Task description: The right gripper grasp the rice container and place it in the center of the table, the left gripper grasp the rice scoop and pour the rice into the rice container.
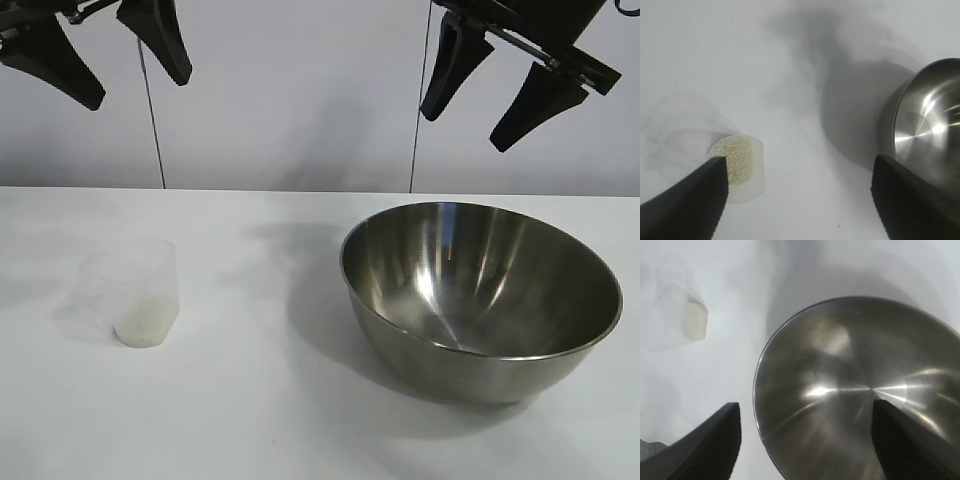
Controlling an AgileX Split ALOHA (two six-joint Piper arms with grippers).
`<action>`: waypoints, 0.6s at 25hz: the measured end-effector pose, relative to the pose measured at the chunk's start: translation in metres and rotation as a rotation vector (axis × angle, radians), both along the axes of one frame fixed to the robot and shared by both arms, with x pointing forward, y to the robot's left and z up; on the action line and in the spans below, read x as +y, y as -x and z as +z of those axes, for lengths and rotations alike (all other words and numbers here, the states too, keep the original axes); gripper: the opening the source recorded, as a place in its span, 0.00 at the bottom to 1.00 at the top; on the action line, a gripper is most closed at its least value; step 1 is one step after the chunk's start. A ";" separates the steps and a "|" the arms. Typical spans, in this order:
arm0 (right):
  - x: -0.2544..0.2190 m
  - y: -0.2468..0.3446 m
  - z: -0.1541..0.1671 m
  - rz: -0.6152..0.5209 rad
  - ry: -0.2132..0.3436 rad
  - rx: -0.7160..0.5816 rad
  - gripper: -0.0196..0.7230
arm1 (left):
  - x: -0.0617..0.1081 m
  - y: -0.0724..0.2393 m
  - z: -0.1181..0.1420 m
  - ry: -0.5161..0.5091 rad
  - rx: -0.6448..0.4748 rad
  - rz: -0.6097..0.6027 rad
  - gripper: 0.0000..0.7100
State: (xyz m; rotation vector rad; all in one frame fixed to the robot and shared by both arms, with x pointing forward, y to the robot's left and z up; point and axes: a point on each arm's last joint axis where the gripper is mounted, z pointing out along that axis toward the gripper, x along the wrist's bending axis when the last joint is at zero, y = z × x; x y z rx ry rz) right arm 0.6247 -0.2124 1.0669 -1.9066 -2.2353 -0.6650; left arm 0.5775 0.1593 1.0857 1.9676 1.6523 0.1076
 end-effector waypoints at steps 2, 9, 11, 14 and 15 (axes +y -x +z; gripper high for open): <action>0.000 0.000 0.000 0.000 0.000 0.000 0.71 | 0.000 0.000 0.000 0.000 0.000 0.000 0.80; -0.002 0.000 -0.001 0.004 0.022 -0.003 0.71 | 0.000 0.000 0.000 0.000 0.000 0.000 0.80; -0.006 0.000 -0.001 0.012 0.072 -0.014 0.71 | 0.000 0.000 0.000 0.000 0.000 0.000 0.80; -0.015 0.002 0.003 0.023 0.176 -0.044 0.71 | 0.000 0.000 0.000 0.000 0.000 0.000 0.80; -0.018 0.003 0.004 0.027 0.208 -0.052 0.71 | 0.000 0.000 0.000 0.000 0.000 0.000 0.80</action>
